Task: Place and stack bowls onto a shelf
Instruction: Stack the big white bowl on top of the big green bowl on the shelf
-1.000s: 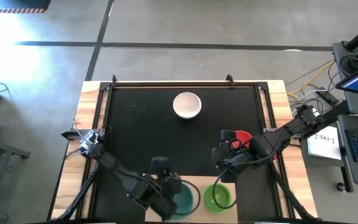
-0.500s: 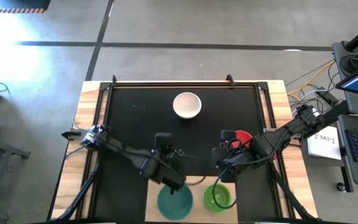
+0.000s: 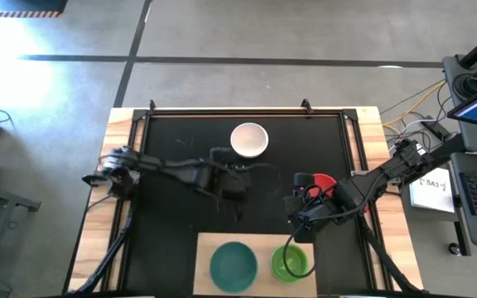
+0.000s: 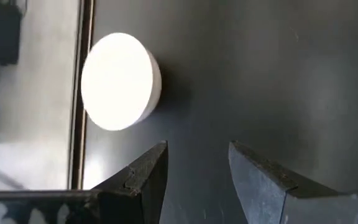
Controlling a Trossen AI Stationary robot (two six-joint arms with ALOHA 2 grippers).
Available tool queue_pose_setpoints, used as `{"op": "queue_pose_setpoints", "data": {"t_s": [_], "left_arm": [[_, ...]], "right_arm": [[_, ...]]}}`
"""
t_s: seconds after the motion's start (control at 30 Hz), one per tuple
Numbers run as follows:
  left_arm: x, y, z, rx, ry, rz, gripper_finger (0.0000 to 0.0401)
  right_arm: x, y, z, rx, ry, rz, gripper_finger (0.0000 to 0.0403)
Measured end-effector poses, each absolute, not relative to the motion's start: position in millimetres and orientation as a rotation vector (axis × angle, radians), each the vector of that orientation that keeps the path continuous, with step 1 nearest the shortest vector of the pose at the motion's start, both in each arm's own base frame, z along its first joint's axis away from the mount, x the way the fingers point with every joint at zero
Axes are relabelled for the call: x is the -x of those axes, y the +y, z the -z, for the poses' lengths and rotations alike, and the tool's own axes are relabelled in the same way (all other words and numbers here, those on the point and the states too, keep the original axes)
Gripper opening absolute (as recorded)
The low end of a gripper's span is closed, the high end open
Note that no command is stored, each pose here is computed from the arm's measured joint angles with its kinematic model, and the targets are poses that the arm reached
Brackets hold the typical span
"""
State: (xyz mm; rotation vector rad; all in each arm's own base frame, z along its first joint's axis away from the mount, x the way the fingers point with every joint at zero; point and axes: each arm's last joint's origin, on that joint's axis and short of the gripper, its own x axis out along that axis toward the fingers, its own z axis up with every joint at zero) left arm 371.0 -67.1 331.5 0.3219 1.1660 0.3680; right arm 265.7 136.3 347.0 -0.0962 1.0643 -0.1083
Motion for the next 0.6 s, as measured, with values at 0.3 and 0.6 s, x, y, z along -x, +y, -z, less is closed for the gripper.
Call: {"op": "queue_pose_setpoints", "data": {"t_s": [0.3,0.6], "left_arm": [[-354,-16,-279,-0.312,0.905,-0.343,0.0153],[-355,40,-233,-0.316,0.842,-0.340,0.0153]], "right_arm": [[-266,136,-347,0.094,1.061,0.108,0.0130],[-268,137,-348,0.082,1.040,0.102,0.0130]]}}
